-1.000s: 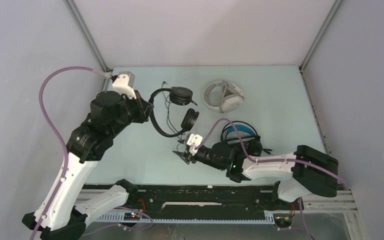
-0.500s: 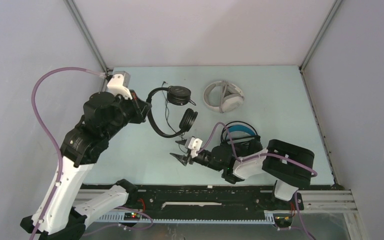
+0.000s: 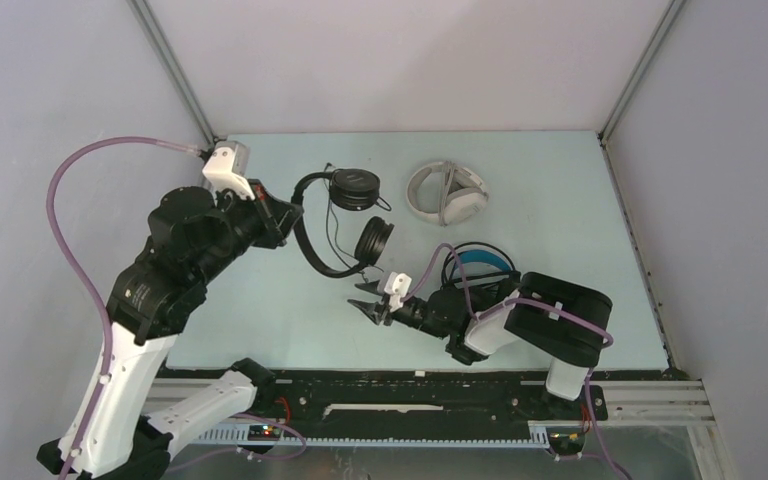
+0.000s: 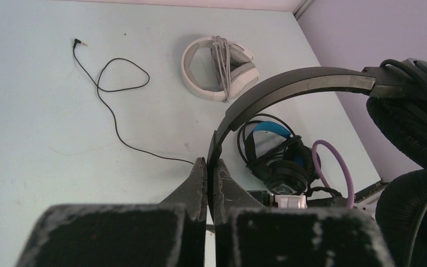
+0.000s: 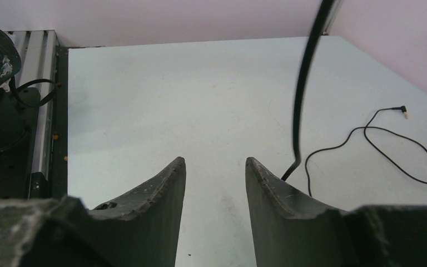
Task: Wrap the headphones
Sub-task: Wrap the headphones cable around the headphones.
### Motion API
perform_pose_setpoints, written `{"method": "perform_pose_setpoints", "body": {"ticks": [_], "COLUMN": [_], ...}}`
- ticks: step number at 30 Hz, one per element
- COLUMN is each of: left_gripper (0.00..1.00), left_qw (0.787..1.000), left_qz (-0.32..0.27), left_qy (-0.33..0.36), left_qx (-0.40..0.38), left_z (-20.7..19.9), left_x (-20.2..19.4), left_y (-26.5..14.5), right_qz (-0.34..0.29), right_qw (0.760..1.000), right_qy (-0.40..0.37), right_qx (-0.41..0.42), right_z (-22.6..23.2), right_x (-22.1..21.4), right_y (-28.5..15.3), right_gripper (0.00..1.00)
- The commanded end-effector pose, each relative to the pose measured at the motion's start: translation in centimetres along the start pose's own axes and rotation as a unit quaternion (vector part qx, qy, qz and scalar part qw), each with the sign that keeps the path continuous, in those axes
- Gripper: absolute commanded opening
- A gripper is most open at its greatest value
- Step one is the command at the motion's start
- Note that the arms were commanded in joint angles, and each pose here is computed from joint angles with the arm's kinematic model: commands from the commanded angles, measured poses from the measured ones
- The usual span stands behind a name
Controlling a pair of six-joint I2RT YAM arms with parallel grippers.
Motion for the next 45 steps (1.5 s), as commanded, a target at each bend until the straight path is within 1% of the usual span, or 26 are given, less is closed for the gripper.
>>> {"method": "perform_pose_setpoints", "body": {"ticks": [1, 3, 5, 11, 16, 18, 23, 27, 31, 37, 45], "left_gripper": [0.00, 0.00, 0.00, 0.00, 0.00, 0.00, 0.00, 0.00, 0.00, 0.00, 0.00], "left_qw": [0.997, 0.997, 0.997, 0.998, 0.998, 0.998, 0.998, 0.998, 0.998, 0.998, 0.998], "left_qz": [-0.036, -0.036, -0.038, -0.049, -0.049, -0.050, -0.048, -0.045, -0.040, -0.040, -0.037], "left_qy": [-0.019, -0.017, -0.015, -0.005, -0.001, 0.002, 0.004, 0.002, -0.001, -0.001, -0.002], "left_qx": [-0.062, -0.065, -0.063, -0.039, -0.037, -0.034, -0.032, -0.037, -0.045, -0.046, -0.051], "left_z": [-2.0, -2.1, -2.1, -1.6, -1.6, -1.6, -1.5, -1.6, -1.8, -1.9, -1.9], "left_x": [1.9, 2.0, 2.1, 2.2, 2.3, 2.4, 2.3, 2.3, 2.3, 2.3, 2.3], "left_y": [-1.8, -1.9, -2.1, -2.2, -2.2, -2.1, -2.1, -2.1, -2.0, -1.9, -2.0], "right_qz": [-0.032, -0.029, -0.032, -0.046, -0.046, -0.047, -0.062, -0.060, -0.055, -0.063, -0.060], "right_qw": [0.999, 1.000, 0.999, 0.998, 0.999, 0.999, 0.997, 0.996, 0.996, 0.996, 0.996], "right_qy": [0.003, 0.004, 0.002, -0.012, -0.017, -0.026, -0.038, -0.056, -0.058, -0.058, -0.052], "right_qx": [-0.001, 0.004, 0.009, 0.029, 0.012, 0.000, -0.025, -0.046, -0.030, 0.015, 0.033], "right_z": [-0.5, -0.4, -0.4, 0.5, 0.5, 0.5, -0.2, -1.1, -1.8, -1.0, -0.6], "right_x": [0.3, 0.0, 0.0, 1.4, 2.1, 2.6, 4.2, 4.7, 4.6, 4.4, 3.6], "right_y": [0.0, -0.2, -0.4, -1.9, -3.3, -3.9, -4.8, -4.5, -3.4, -1.6, 1.1], "right_gripper": [0.36, 0.31, 0.31, 0.39, 0.43, 0.49, 0.66, 0.71, 0.72, 0.72, 0.71]}}
Point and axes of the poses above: each gripper's point midway between its finger pads, its own y axis out along the fingers, its own z axis along the line the jaws close on, x = y × z, the point moved 10 cm from there along -y, back along the fingers, and after that the axes turned 15 degrees about -y, right-handed, at the moved point
